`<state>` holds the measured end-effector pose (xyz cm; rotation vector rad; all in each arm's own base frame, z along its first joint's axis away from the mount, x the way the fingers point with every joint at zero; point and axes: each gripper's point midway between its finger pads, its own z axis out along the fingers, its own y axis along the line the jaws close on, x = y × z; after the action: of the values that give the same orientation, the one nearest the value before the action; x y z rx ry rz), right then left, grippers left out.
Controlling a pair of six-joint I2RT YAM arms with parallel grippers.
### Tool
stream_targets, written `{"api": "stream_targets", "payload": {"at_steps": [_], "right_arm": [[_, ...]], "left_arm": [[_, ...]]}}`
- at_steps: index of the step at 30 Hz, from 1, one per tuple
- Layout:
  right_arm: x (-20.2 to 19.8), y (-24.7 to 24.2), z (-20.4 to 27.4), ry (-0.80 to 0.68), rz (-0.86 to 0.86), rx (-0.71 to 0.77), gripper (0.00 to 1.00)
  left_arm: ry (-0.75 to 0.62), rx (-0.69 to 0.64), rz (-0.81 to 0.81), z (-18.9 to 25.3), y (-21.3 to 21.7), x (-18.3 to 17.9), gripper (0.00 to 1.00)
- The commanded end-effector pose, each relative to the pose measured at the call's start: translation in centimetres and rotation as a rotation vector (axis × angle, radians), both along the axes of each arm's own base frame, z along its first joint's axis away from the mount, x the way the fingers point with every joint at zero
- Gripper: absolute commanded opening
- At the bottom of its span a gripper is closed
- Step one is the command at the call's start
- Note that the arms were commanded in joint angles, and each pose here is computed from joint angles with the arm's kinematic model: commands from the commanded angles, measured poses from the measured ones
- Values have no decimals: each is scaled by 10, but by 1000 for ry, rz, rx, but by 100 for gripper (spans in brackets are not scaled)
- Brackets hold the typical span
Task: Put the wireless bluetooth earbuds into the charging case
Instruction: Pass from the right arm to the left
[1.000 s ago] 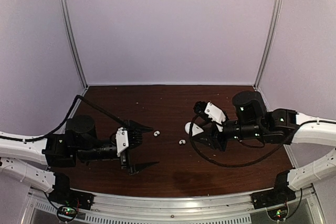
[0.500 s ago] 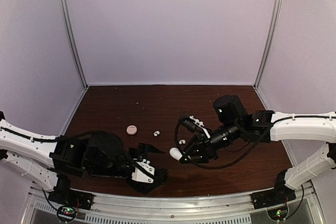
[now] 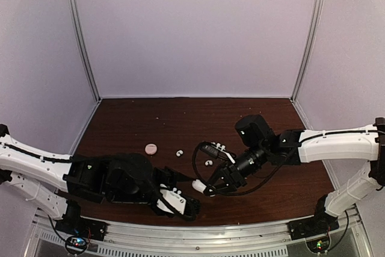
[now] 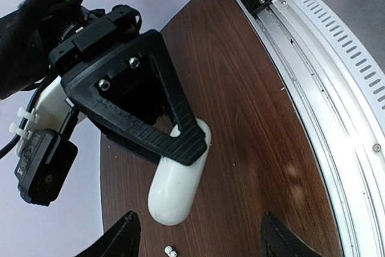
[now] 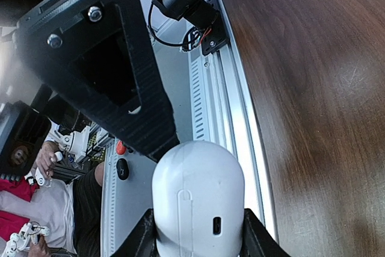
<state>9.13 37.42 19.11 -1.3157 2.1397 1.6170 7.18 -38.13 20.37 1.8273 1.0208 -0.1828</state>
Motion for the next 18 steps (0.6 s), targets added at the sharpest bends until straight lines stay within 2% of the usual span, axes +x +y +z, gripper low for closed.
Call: {"api": "stream_targets", "payload": {"at_steps": [1, 10, 18], "right_arm": [[-5, 7, 7, 7, 29, 23, 16], [-17, 15, 6, 13, 71, 16, 16], [-19, 20, 5, 11, 89, 12, 17]], "left_arm": [[-20, -7, -12, 9, -12, 6, 68], [-18, 29, -41, 0, -17, 6, 62], [-14, 71, -78, -13, -23, 3, 50]]}}
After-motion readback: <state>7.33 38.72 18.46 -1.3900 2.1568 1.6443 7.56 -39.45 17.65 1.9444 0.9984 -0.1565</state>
